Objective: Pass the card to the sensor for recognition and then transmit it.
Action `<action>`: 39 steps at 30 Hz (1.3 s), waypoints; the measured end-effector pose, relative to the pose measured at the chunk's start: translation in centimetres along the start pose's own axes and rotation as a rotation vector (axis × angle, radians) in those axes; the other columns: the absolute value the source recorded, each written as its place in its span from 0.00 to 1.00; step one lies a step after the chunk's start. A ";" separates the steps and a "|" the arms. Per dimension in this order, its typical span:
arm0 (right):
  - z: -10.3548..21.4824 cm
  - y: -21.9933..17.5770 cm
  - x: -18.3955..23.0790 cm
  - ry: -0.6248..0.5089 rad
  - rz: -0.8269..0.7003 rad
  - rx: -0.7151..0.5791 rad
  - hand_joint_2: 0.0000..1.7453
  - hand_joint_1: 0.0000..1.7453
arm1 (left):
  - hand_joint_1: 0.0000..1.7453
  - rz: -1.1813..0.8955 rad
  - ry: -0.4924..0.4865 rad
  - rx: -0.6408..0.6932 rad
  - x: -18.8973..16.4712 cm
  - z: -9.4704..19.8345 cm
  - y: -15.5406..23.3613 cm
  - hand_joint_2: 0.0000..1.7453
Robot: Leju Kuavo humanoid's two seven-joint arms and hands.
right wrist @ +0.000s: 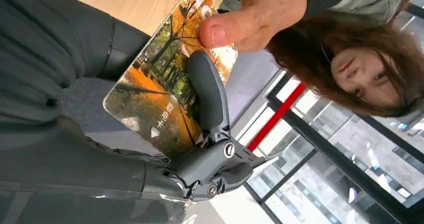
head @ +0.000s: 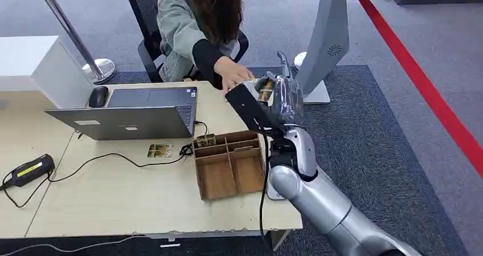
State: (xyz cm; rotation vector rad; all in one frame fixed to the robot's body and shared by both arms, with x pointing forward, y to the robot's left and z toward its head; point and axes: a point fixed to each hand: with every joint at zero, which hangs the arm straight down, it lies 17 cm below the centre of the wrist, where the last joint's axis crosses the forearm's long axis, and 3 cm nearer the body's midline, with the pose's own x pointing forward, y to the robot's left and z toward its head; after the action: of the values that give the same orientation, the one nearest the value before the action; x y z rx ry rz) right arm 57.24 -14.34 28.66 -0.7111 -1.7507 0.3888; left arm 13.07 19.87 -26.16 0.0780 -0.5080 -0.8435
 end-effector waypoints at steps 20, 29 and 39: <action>4.3 2.4 3.0 -0.060 -0.176 0.114 1.00 0.00 | 0.00 0.045 0.025 -0.002 -1.1 0.2 -0.1 0.00; 9.5 -1.3 2.9 -0.140 0.032 0.204 1.00 0.00 | 0.00 0.082 0.051 -0.025 -2.6 0.4 0.5 0.00; 12.3 -3.2 0.4 -0.166 0.240 0.264 1.00 0.00 | 0.00 0.079 0.059 -0.009 -3.3 0.4 1.4 0.00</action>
State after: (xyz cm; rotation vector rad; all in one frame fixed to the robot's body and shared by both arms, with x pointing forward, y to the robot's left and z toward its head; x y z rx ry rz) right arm 44.61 -15.29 27.20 -0.7145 -1.7289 0.8481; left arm 12.04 23.26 -26.78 0.0737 -0.4489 -0.7637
